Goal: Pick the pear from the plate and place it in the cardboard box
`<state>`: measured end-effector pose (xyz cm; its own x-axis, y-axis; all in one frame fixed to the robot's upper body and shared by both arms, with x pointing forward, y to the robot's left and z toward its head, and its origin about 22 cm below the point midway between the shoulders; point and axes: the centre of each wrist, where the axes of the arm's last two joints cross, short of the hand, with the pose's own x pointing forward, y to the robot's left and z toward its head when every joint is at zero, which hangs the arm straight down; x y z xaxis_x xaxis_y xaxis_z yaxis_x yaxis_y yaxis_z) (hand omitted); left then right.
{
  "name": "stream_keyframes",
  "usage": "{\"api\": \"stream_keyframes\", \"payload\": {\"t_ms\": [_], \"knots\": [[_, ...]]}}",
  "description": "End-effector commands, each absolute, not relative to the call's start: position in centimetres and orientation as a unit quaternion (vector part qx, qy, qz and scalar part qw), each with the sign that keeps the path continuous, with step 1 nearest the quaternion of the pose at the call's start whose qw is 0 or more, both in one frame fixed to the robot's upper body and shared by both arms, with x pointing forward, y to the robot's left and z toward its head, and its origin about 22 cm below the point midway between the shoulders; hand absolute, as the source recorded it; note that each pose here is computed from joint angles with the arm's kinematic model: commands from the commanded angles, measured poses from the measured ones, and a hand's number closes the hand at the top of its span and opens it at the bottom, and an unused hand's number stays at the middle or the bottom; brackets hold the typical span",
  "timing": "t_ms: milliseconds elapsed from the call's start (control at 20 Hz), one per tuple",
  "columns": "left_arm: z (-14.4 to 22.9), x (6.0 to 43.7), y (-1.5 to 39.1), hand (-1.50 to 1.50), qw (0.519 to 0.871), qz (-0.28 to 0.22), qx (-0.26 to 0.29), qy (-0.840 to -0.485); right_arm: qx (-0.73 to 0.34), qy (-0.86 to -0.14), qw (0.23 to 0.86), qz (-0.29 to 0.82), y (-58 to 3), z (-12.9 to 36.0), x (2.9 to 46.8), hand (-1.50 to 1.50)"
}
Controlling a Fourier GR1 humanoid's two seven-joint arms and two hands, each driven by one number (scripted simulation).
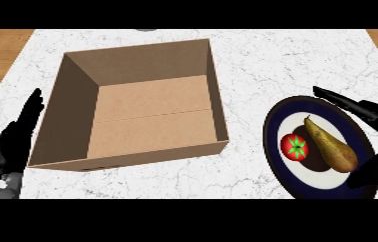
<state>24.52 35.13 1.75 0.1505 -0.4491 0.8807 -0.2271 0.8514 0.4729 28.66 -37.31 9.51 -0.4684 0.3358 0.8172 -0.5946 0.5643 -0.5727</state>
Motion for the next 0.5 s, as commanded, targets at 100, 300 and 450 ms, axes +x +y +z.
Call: {"api": "stream_keyframes", "payload": {"t_ms": [100,300,450], "knots": [[3.0,25.6,35.7,0.0,0.714,-0.101,0.274,-0.636,0.149,-0.73,0.432,0.509,-40.9,11.0,29.4,-1.5],[2.0,26.3,34.4,0.0,0.711,-0.106,0.275,-0.638,0.046,-0.703,0.366,0.608,-41.7,14.4,30.4,-1.5],[3.2,26.6,35.4,0.0,0.713,-0.112,0.279,-0.634,0.017,-0.642,0.346,0.684,-42.2,13.7,30.0,-1.5]]}}
